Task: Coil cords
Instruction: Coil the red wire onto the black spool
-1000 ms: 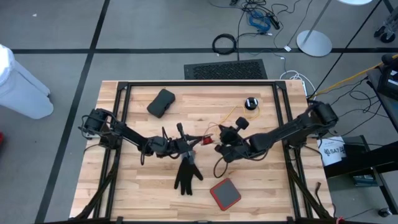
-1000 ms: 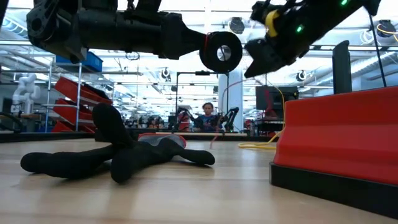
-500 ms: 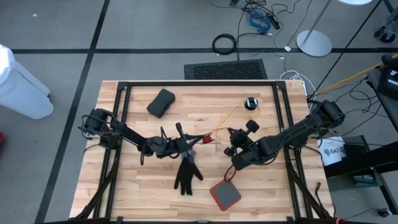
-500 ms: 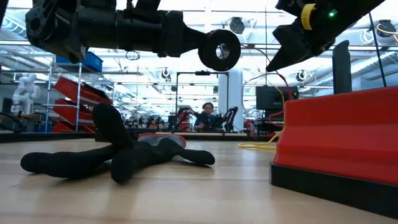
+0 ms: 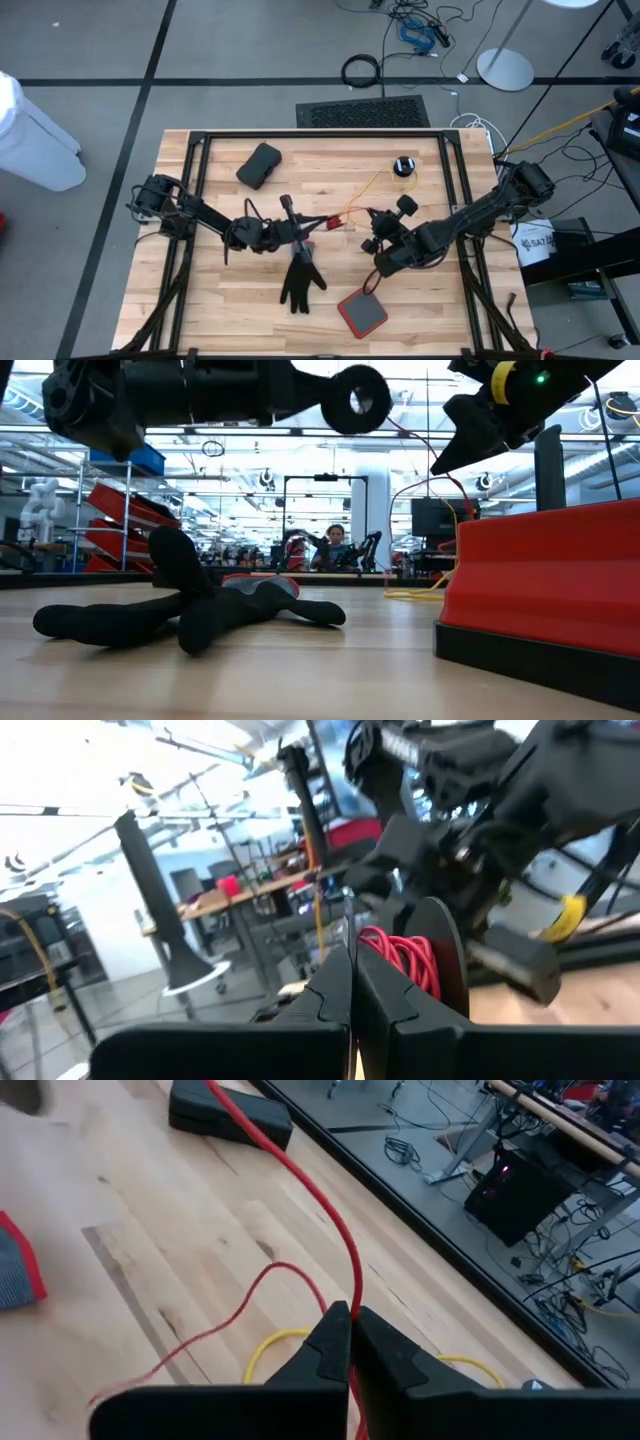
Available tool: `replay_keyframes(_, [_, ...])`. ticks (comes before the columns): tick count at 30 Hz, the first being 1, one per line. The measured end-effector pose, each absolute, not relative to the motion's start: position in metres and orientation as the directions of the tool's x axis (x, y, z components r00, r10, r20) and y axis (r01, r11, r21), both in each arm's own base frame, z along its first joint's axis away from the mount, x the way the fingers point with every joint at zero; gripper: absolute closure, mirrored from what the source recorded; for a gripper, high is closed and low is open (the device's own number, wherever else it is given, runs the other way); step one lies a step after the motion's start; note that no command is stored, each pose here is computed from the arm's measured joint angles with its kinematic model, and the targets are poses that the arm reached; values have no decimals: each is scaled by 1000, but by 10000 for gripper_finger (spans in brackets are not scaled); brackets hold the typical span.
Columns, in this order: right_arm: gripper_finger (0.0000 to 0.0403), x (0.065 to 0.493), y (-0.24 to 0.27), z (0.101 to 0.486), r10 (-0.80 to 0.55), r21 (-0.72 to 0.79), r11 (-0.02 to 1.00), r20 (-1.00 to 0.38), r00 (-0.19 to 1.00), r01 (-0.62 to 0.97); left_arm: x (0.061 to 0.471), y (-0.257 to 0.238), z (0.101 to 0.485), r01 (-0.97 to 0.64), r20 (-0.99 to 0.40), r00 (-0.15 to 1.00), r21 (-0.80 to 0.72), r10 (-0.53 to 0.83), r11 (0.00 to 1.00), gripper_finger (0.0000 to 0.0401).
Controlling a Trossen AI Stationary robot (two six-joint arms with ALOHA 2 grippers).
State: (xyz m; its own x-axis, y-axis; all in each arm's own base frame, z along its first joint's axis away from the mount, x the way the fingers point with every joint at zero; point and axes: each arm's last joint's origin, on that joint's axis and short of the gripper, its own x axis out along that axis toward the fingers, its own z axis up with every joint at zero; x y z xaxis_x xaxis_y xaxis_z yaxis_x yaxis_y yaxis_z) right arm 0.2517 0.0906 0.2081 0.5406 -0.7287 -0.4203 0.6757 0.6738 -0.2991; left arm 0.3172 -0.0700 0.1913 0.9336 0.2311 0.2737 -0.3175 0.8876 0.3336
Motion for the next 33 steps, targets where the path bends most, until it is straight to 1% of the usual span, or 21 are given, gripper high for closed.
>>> replay_keyframes(5, [403, 262, 90, 211, -707, -263, 696, -411, 576, 668, 319, -71, 200, -328, 325, 918, 304, 226, 894, 401])
replay_keyframes(11, [403, 290, 90, 210, -648, -219, 757, -381, 660, 616, 324, -68, 209, -345, 365, 902, 286, 232, 894, 401])
replay_keyframes(17, [403, 314, 89, 194, -595, -188, 799, -379, 709, 571, 329, -56, 213, -385, 377, 886, 279, 268, 880, 401])
replay_keyframes(23, [403, 327, 89, 185, -548, -146, 832, -369, 751, 535, 332, -47, 210, -398, 346, 892, 302, 290, 866, 401])
replay_keyframes(28, [403, 331, 90, 190, -532, -124, 842, -349, 772, 525, 335, -45, 203, -382, 284, 913, 342, 294, 858, 401])
replay_keyframes(33, [403, 340, 90, 203, -504, -86, 858, -336, 796, 507, 335, -44, 203, -388, 283, 912, 358, 298, 849, 401])
